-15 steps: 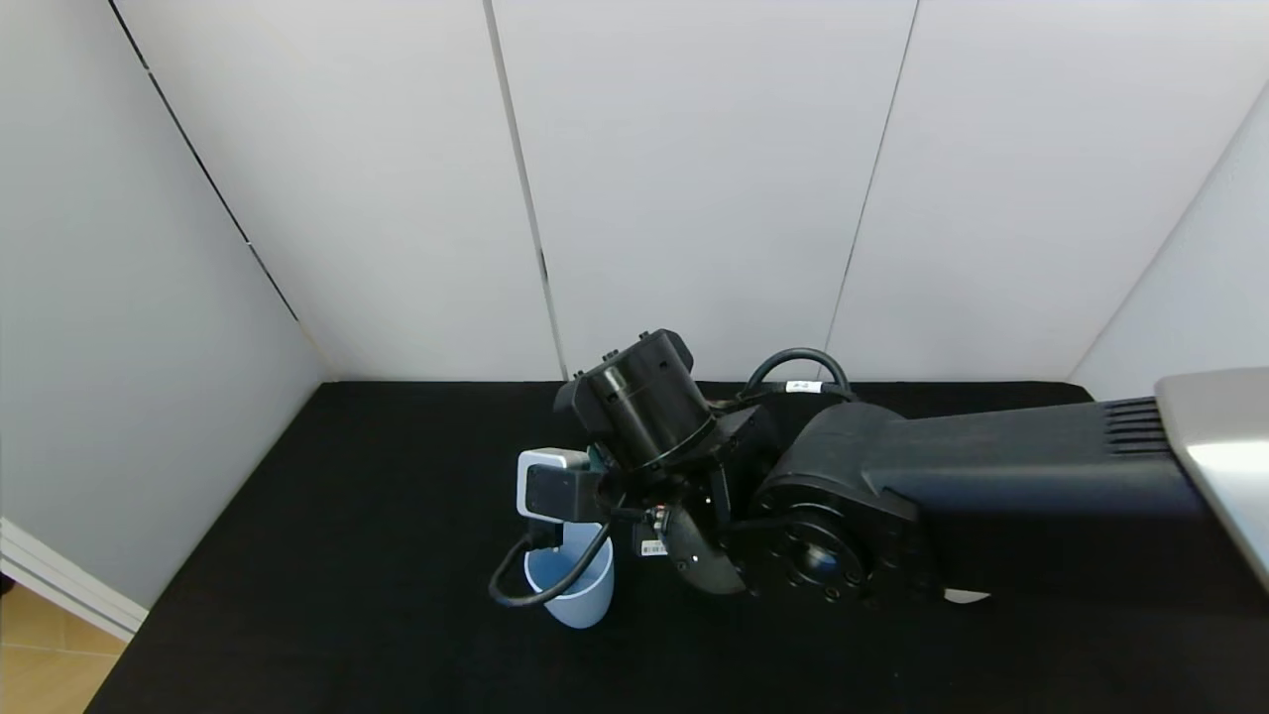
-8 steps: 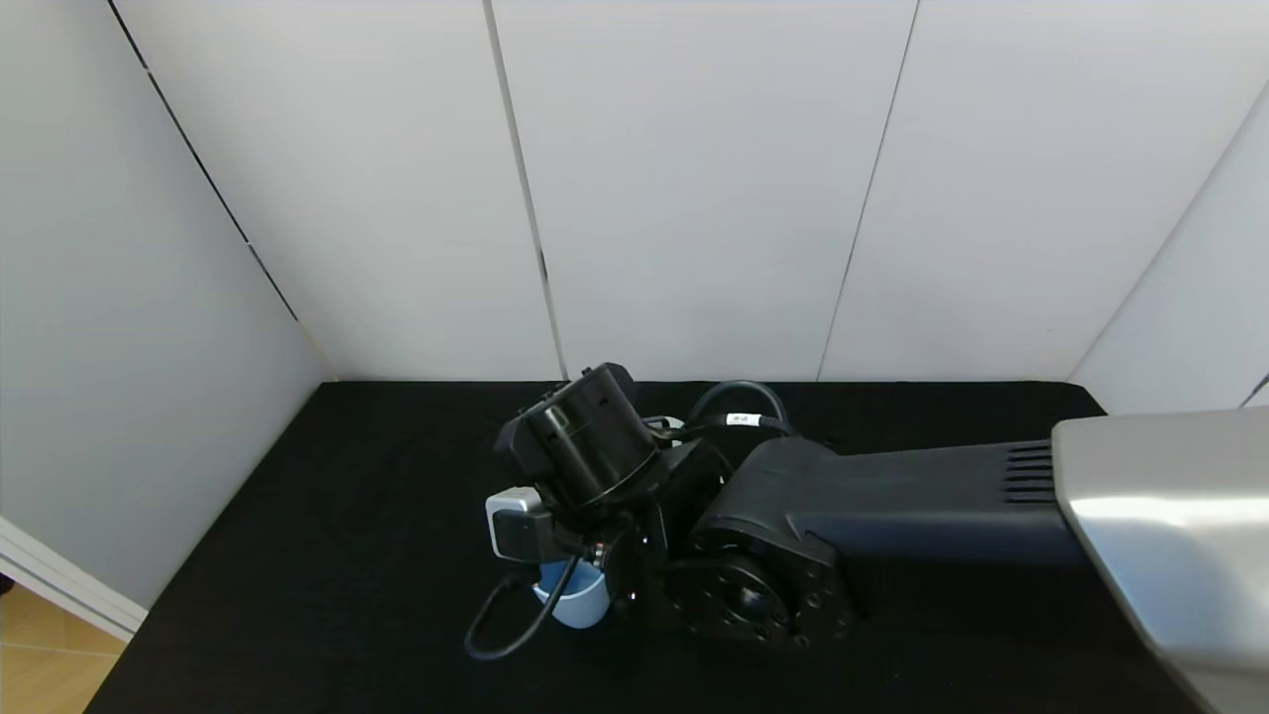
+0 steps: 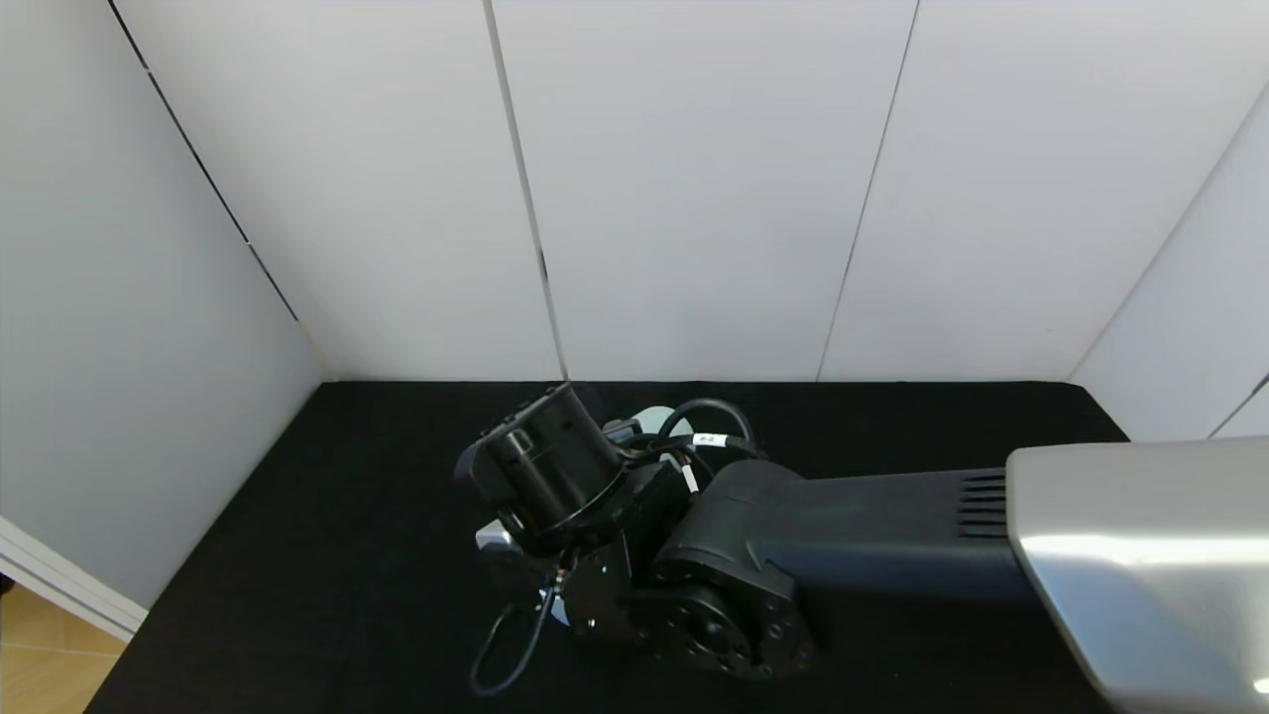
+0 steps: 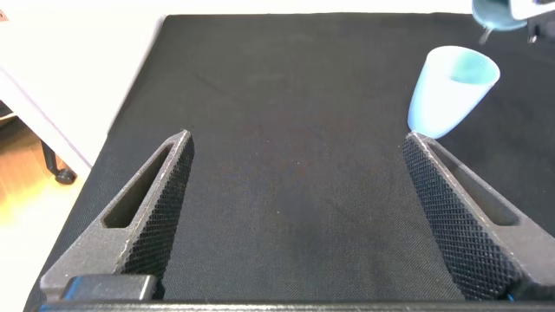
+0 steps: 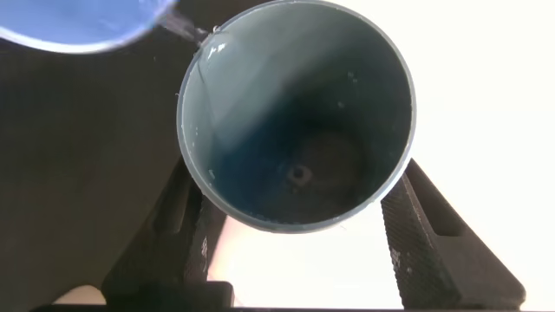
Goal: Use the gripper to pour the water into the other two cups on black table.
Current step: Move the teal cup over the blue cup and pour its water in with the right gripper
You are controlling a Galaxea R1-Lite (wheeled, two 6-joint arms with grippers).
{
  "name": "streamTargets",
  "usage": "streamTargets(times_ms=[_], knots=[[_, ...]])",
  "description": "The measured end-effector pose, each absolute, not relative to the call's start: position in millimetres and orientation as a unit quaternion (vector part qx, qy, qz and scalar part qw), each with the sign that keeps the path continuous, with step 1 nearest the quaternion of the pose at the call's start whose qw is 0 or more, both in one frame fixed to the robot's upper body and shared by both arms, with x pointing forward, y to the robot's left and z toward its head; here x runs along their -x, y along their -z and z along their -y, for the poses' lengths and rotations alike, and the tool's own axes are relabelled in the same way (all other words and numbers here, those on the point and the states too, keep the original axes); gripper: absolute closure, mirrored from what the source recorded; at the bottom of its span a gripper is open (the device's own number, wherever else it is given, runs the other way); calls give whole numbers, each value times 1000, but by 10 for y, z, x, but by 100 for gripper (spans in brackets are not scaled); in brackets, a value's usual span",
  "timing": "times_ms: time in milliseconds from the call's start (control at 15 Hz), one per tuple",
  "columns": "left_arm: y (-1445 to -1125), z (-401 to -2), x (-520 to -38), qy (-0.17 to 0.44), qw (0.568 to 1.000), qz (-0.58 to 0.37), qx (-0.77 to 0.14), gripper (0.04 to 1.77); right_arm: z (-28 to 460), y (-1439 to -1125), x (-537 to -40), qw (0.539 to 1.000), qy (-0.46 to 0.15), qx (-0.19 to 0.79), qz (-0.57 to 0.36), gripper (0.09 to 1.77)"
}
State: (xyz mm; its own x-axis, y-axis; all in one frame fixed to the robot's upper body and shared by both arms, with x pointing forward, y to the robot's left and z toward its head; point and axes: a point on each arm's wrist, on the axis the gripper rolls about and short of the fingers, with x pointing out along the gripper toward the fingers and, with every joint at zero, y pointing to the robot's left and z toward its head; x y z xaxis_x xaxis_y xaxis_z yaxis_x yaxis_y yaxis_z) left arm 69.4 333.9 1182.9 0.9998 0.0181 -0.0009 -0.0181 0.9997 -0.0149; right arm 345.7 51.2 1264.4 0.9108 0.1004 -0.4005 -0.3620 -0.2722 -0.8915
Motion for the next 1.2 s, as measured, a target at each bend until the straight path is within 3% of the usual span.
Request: streamTargets(times_ms=[533,1200], knots=[[-11829,-3339,-694,-9,1000,0,7,9,-666,-12660,-3235,550,-168,815,-69,69],[-11828,-3339,-694,-9,1000,-1,7,9,-762,-12939,-3034,501,-128,855,-44,70]])
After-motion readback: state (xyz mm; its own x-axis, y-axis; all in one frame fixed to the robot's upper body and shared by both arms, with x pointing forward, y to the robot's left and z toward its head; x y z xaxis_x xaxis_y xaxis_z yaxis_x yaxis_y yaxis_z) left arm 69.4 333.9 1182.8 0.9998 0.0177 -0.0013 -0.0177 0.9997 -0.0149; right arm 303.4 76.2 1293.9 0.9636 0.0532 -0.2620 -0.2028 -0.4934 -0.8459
